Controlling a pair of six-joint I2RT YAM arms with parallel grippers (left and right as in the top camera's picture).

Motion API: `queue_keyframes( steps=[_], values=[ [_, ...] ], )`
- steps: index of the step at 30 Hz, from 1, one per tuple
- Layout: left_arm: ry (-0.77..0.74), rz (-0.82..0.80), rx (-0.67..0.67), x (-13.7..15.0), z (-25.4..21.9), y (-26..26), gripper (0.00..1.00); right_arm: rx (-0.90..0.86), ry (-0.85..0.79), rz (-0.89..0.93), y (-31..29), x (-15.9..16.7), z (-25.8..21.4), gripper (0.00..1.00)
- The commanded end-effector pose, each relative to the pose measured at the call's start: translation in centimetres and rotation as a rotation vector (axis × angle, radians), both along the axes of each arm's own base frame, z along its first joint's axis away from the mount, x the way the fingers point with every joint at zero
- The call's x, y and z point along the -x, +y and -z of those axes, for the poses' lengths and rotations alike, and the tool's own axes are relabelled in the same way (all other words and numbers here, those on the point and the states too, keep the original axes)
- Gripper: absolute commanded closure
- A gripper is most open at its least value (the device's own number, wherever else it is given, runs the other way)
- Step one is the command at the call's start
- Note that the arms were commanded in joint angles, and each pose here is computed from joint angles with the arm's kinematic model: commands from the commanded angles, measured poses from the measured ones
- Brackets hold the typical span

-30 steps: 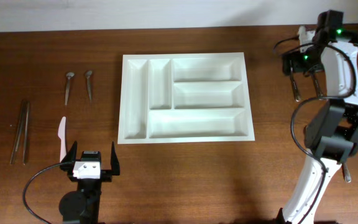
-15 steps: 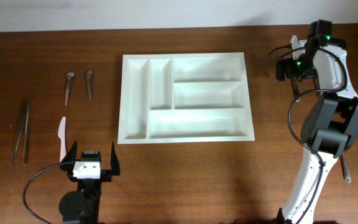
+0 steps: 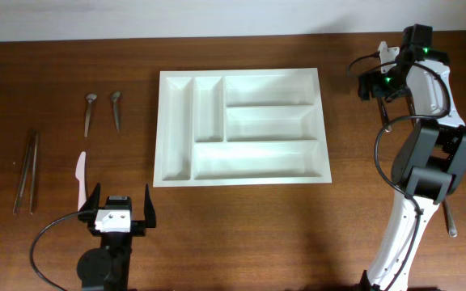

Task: Pack container
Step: 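Move the right gripper over the leftmost fork at the top right, then lower the right gripper and grasp the fork by its handle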

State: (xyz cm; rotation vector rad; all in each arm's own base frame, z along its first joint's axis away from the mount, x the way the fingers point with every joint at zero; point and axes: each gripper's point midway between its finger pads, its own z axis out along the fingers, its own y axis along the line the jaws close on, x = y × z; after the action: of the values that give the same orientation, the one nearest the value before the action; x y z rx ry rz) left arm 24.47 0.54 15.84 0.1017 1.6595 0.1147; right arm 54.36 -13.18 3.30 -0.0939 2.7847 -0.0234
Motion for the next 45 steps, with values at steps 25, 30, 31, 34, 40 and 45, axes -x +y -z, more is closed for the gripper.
queue_keyframes(
  steps=[25, 30, 31, 34, 40, 45],
  values=[
    [0.000, 0.002, -0.016, 0.0, 0.1, 0.0, 0.01, -0.063, 0.043, 0.036, -0.9, 0.7, 2.7, 0.01],
    [0.000, 0.002, -0.016, 0.0, 0.1, 0.0, 0.01, -0.068, 0.062, 0.036, -0.8, 1.0, 3.4, 0.01],
    [0.000, 0.002, -0.016, 0.0, 0.1, 0.0, 0.01, -0.069, 0.066, 0.036, -0.7, 1.1, 3.5, 0.01],
    [0.000, 0.002, -0.016, 0.0, 0.1, 0.0, 0.01, -0.069, 0.066, 0.036, -0.8, 1.1, 3.5, 0.01],
    [0.000, 0.002, -0.016, 0.0, 0.1, 0.0, 0.01, -0.066, 0.071, 0.038, -0.9, 1.2, 3.6, 0.01],
    [0.000, 0.002, -0.016, 0.0, 0.1, 0.0, 0.01, -0.069, 0.093, 0.040, -0.9, 1.5, 4.9, 0.01]
  ],
)
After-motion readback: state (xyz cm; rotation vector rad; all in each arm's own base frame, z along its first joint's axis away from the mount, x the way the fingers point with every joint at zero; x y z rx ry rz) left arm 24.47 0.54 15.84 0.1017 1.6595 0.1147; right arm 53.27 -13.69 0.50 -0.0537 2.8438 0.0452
